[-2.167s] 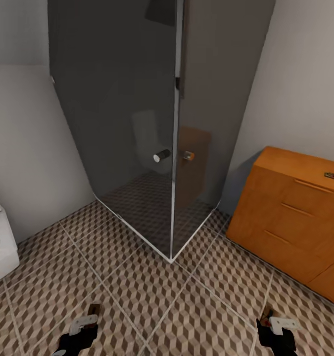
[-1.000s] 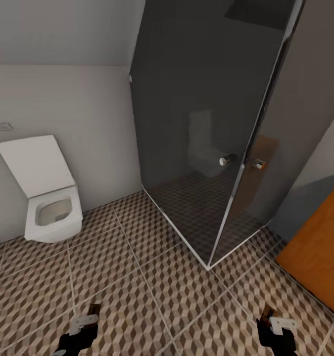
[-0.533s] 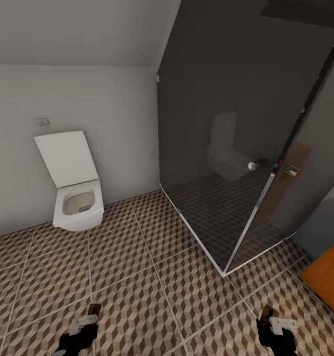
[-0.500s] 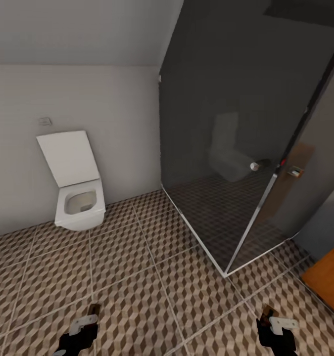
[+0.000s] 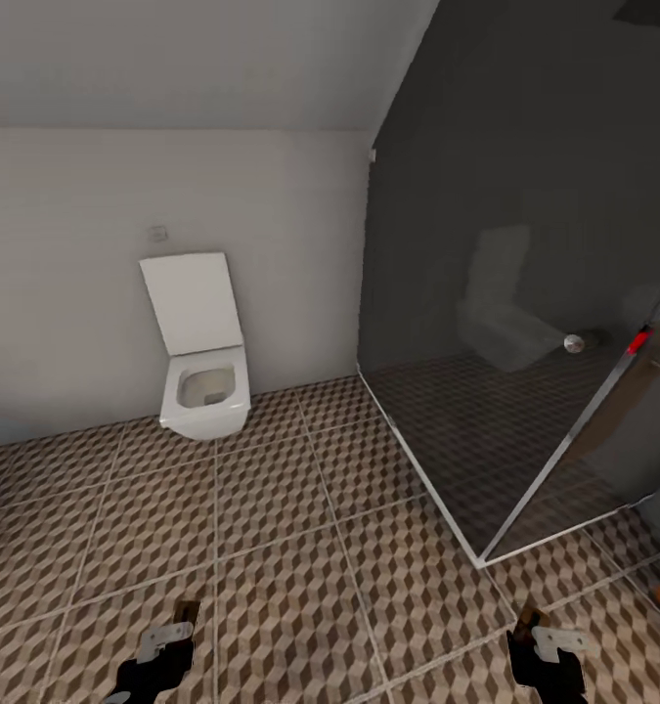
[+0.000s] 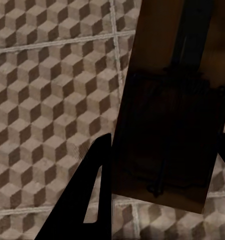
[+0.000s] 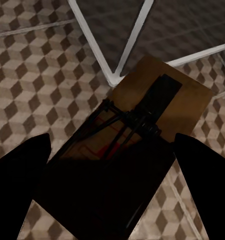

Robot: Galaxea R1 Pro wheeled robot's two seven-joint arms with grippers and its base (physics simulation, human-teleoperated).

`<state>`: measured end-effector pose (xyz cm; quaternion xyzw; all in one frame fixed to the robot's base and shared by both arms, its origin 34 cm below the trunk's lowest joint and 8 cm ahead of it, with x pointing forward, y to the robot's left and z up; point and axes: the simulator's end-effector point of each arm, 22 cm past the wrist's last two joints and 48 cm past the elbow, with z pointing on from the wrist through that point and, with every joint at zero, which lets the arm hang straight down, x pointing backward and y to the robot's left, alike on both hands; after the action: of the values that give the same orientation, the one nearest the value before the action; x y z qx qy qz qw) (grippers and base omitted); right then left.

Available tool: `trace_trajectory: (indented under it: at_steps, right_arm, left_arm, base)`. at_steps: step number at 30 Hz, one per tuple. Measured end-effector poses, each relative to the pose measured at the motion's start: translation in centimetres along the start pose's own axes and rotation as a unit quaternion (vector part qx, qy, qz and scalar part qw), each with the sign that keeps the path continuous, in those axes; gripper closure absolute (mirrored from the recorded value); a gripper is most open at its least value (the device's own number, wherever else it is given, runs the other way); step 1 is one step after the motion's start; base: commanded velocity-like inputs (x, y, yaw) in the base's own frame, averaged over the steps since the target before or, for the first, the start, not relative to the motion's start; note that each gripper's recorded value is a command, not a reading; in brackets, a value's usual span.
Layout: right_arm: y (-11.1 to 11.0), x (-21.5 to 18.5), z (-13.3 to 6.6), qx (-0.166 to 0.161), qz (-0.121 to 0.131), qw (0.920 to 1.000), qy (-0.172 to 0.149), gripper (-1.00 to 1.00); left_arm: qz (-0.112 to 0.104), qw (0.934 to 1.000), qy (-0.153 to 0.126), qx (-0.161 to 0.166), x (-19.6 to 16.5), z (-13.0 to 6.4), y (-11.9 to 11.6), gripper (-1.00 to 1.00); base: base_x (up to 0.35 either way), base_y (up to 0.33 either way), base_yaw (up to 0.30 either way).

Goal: Take the four mousetraps from the cabinet in the bathroom and place them on the bathroom floor. Make sure all four end up on the same floor surface, and ensure that at least two of them are either under or directly next to the same bathroom sink.

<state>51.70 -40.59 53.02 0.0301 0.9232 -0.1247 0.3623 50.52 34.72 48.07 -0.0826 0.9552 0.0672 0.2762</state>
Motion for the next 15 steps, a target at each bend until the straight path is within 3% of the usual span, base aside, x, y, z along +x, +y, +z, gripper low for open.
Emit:
trace_trajectory:
  at_steps: [15]
  right_arm:
    - [-0.07,0.03,0.0,0.0,0.0,1.0,0.0,1.0]
  left_arm:
    - [0.0,1.0,0.0,0.0,-0.01,0.0,0.0,1.0]
  base:
    - [0.0,0.0,0.287]
